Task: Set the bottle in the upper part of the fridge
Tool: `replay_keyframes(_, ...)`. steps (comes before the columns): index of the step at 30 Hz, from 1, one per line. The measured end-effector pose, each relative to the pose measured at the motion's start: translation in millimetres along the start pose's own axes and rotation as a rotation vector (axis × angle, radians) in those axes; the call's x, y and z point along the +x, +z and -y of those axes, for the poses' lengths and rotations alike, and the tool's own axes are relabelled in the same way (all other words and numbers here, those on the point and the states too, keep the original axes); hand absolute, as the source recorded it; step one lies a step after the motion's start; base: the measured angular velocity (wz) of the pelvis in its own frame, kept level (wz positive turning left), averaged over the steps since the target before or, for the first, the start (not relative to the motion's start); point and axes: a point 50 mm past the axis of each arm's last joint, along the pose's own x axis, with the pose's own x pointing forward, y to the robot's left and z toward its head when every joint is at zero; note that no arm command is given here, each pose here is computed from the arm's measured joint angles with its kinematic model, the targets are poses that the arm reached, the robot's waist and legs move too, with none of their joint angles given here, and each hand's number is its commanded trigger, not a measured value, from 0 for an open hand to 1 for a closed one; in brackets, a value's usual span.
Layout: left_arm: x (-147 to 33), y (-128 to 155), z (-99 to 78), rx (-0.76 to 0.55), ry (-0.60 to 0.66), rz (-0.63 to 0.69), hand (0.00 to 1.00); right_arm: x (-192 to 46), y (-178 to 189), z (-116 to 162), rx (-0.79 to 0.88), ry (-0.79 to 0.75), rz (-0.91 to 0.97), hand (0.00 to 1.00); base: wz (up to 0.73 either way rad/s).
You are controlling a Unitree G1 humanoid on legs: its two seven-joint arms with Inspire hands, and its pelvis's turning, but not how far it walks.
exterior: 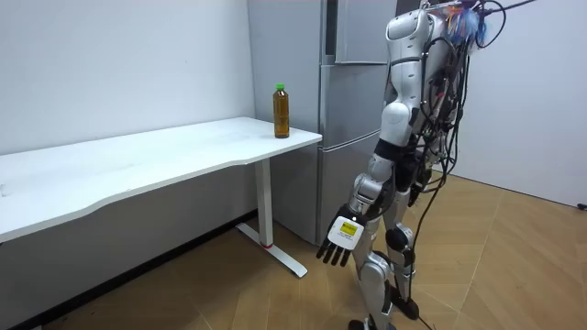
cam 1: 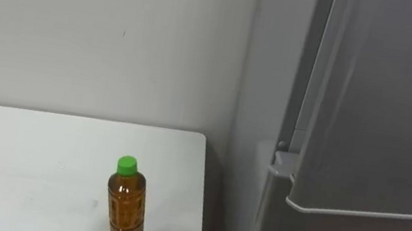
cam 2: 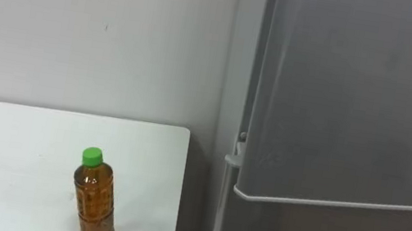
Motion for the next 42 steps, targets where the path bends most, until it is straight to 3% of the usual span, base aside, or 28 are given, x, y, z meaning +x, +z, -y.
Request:
replay_keyframes(15, 0.0, -2, -7.4, 0.142, 0.043, -0.035, 0.0, 0, 1, 0, -0.008, 0.009, -0.021, 0.0, 0.0)
replay_keyframes(28, 1.1, 3, -7.5, 0.138, 0.073, -0.02, 0.0, 0, 2, 0, -0.002, 0.008, -0.006, 0.0, 0.01)
replay_keyframes(37, 1.9, 45, -4.3, 0.012, 0.13, 0.166, 0.0, -1, 10, 4, -0.017, -0.004, 0.042, 0.0, -0.02)
replay_keyframes(42, -7.9, 98, 1.7, -0.075, 0.137, 0.395, 0.0, 0, 18, 1, -0.078, 0.013, 0.064, 0.0, -0.01)
